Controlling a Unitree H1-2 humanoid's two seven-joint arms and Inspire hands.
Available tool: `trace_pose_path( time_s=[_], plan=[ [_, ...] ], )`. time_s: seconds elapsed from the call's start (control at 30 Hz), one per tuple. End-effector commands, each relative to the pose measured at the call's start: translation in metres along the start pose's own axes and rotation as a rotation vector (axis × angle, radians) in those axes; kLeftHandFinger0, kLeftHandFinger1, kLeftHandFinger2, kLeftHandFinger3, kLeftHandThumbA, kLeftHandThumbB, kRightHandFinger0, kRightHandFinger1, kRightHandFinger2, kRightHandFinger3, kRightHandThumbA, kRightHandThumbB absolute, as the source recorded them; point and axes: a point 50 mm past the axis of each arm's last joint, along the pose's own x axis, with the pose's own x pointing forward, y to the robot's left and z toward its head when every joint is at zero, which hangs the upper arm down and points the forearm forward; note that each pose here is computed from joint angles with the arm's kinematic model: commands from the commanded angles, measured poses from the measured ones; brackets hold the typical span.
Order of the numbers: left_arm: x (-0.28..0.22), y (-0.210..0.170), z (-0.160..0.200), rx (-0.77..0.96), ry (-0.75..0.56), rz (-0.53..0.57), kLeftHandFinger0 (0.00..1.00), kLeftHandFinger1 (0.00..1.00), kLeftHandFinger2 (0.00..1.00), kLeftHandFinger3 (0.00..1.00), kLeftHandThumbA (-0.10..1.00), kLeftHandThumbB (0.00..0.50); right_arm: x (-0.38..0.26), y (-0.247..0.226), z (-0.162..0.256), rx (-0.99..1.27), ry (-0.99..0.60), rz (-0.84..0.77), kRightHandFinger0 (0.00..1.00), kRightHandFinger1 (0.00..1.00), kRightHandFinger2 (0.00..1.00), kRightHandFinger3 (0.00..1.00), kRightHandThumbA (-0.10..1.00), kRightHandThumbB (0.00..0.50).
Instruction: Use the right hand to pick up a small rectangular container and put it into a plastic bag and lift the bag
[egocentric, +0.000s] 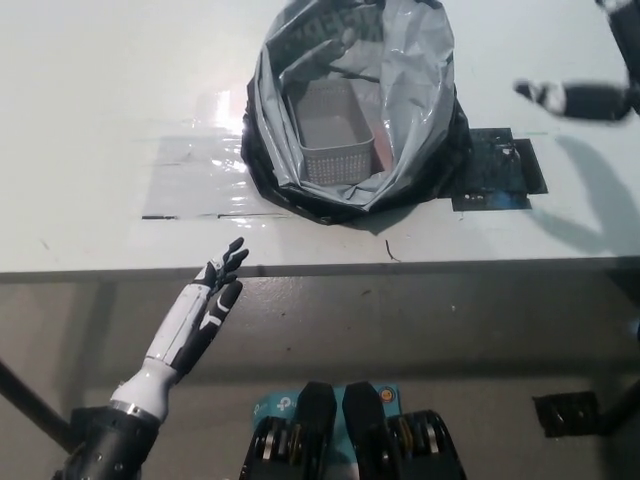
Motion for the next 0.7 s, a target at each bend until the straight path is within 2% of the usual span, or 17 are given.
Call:
trace_pose_path(
  time_s=[0.0,0.03,0.1,0.13,0.17,0.23,0.27,0.33,0.37,0.4,0.5,0.57,0.67],
  plan=[
    [0.043,0.041,0.035,0.048,-0.149,0.079,1.0,1.0,1.0,1.0,1.0,0.216,-0.194,-0.049,0.106,0.07,-1.096,-0.606,1.0,1.0,1.0,1.0,0.98,0.469],
    [0.044,0.042,0.035,0.052,-0.148,0.077,1.0,1.0,1.0,1.0,1.0,0.222,-0.179,-0.021,0.094,0.119,-1.068,-0.579,1.0,1.0,1.0,1.0,0.92,0.5],
    [0.044,0.042,0.035,0.053,-0.147,0.076,1.0,1.0,1.0,1.0,1.0,0.222,-0.171,-0.006,0.085,0.122,-1.043,-0.553,1.0,1.0,1.0,1.0,0.89,0.5],
    [0.043,0.042,0.035,0.055,-0.146,0.078,1.0,1.0,1.0,1.0,1.0,0.222,-0.163,0.009,0.071,0.073,-0.956,-0.471,1.0,1.0,1.0,1.0,0.96,0.457],
    [0.043,0.043,0.035,0.058,-0.146,0.079,1.0,1.0,1.0,1.0,1.0,0.221,-0.162,0.016,0.064,0.04,-0.871,-0.417,1.0,1.0,1.0,1.0,1.0,0.46],
    [0.039,0.042,0.033,0.064,-0.144,0.073,1.0,1.0,1.0,1.0,1.0,0.212,-0.157,0.038,0.039,-0.024,-0.705,-0.317,1.0,1.0,1.0,1.0,1.0,0.375],
    [0.038,0.041,0.032,0.062,-0.144,0.07,1.0,1.0,1.0,1.0,1.0,0.212,-0.154,0.046,0.03,0.009,-0.652,-0.291,1.0,1.0,1.0,1.0,1.0,0.355],
    [0.037,0.039,0.031,0.056,-0.139,0.069,1.0,1.0,1.0,1.0,1.0,0.222,-0.148,0.059,0.015,0.069,-0.568,-0.262,1.0,1.0,1.0,1.0,1.0,0.369],
    [0.035,0.038,0.029,0.049,-0.134,0.067,1.0,1.0,1.0,1.0,1.0,0.224,-0.139,0.076,-0.005,0.107,-0.46,-0.238,1.0,1.0,1.0,1.0,1.0,0.402],
    [0.033,0.036,0.029,0.046,-0.132,0.065,1.0,1.0,1.0,1.0,1.0,0.221,-0.136,0.085,-0.015,0.123,-0.41,-0.227,1.0,1.0,1.0,1.0,1.0,0.391],
    [0.021,0.027,0.021,0.036,-0.107,0.058,1.0,1.0,1.0,1.0,1.0,0.226,-0.139,0.12,-0.057,0.226,-0.258,-0.156,1.0,1.0,1.0,1.0,1.0,0.322],
    [0.01,0.024,0.015,0.033,-0.075,0.05,1.0,1.0,1.0,1.0,1.0,0.243,-0.148,0.136,-0.082,0.372,-0.124,-0.056,1.0,1.0,1.0,1.0,0.92,0.244],
    [-0.007,0.017,0.007,0.032,-0.044,0.032,1.0,1.0,1.0,1.0,1.0,0.234,-0.168,0.146,-0.098,0.45,-0.025,0.011,1.0,1.0,1.0,1.0,0.87,0.218]
  ],
)
